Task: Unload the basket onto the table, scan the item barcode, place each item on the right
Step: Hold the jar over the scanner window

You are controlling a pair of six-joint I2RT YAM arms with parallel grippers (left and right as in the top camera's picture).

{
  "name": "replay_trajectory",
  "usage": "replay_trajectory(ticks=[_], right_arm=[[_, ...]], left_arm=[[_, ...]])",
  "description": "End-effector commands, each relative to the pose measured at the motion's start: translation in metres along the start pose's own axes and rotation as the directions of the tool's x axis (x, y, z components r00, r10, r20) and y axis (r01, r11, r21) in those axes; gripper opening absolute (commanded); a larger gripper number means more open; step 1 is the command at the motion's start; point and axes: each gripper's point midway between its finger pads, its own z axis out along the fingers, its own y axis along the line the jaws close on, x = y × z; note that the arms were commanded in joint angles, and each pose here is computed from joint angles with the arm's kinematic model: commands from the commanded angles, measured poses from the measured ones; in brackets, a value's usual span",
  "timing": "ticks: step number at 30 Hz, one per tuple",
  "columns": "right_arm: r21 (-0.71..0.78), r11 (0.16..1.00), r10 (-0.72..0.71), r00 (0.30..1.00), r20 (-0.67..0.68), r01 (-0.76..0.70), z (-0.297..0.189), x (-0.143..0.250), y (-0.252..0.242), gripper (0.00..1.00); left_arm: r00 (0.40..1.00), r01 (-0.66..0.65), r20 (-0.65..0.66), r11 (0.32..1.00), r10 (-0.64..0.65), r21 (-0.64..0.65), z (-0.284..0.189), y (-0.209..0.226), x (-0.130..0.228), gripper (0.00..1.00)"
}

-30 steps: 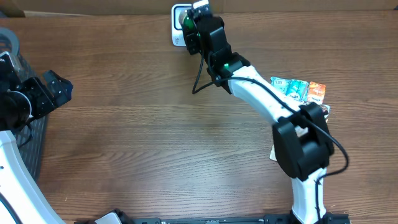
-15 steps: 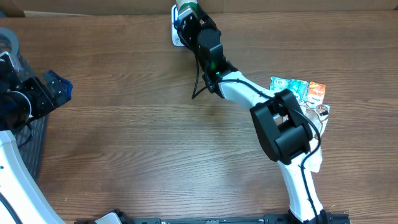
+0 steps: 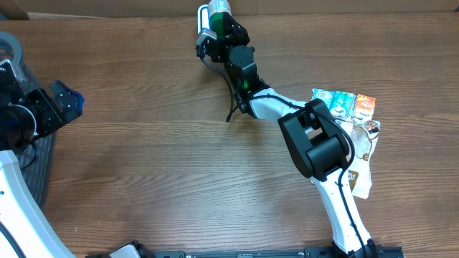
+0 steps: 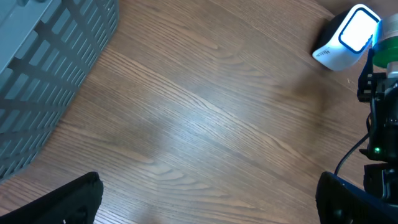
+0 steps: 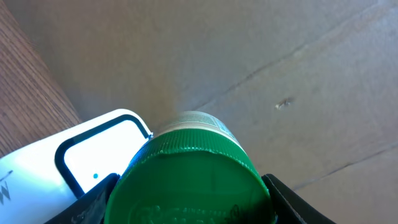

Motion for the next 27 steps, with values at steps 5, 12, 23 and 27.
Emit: replay_trajectory(ticks=[5,12,23,27], right_arm=[[0.060,0.998,-0.010,0.999,0.043,0.007,0.003,-0.019,-0.024,0.32],[0.136,0.987,0.076,0.992,0.104,-0.090,-0.008,-0.057,-0.032,0.37],[-0.075,0.929,0.370,0.917,0.151,-0.363,-0.035,-0.141,-0.003,0.43],[-0.182,0.874,0.472,0.877,0.088,-0.451,-0.052,-0.168,0.013,0.47]], left_arm=[[1.000,-0.020,0.012,1.000,0.020,0.008,-0.003,-0.002,-0.003,1.00],[1.000,-0.020,0.011,1.000,0.020,0.008,-0.003,-0.002,-0.003,1.00],[1.000,-0.020,0.012,1.000,0.020,0.008,-0.003,-0.002,-0.003,1.00],[1.000,-0.020,0.012,1.000,0.020,0.008,-0.003,-0.002,-0.003,1.00]])
